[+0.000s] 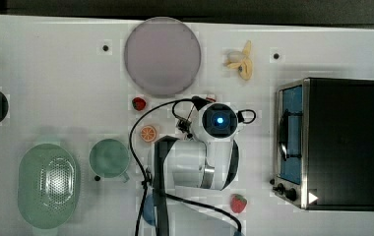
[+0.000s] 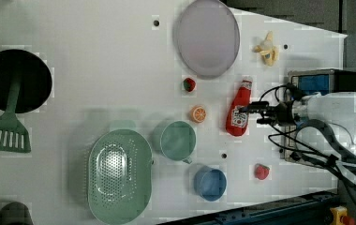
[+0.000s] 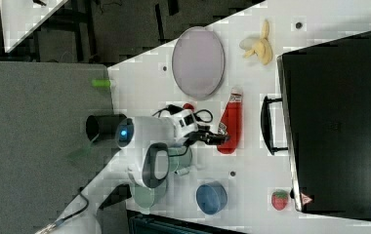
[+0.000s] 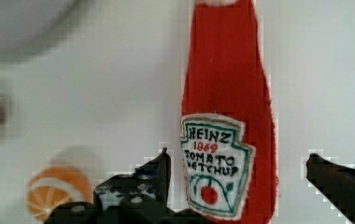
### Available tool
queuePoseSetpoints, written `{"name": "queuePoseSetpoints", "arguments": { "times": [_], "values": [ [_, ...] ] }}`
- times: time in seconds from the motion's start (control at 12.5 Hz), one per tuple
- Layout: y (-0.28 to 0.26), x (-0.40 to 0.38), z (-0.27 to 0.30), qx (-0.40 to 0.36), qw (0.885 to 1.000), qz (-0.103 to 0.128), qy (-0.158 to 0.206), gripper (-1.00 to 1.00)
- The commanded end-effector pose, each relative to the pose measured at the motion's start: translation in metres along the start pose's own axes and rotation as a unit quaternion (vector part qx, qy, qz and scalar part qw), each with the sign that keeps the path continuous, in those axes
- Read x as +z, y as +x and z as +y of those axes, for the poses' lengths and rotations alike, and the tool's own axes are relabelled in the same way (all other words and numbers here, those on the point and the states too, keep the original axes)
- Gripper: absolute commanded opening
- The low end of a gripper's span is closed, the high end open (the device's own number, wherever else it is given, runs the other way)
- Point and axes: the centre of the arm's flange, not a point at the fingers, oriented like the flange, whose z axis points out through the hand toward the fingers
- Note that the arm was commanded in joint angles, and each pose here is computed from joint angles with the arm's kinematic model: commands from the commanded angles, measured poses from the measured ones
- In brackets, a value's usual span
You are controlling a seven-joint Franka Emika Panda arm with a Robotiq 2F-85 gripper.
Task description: Pick ketchup from plate and place it on table.
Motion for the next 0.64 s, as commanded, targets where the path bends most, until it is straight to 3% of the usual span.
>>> {"name": "queuePoseSetpoints", "arguments": {
  "times": [0.08, 0.4, 0.64],
  "values": [
    [0.028, -0.113, -0.025, 0.020, 0.995, 0.091, 0.028, 1.00],
    [0.034, -0.203, -0.041, 0.111, 0.990, 0.078, 0.032, 1.00],
    [0.030, -0.255, -0.049, 0.180, 0.982, 0.053, 0.024, 1.00]
  ]
}}
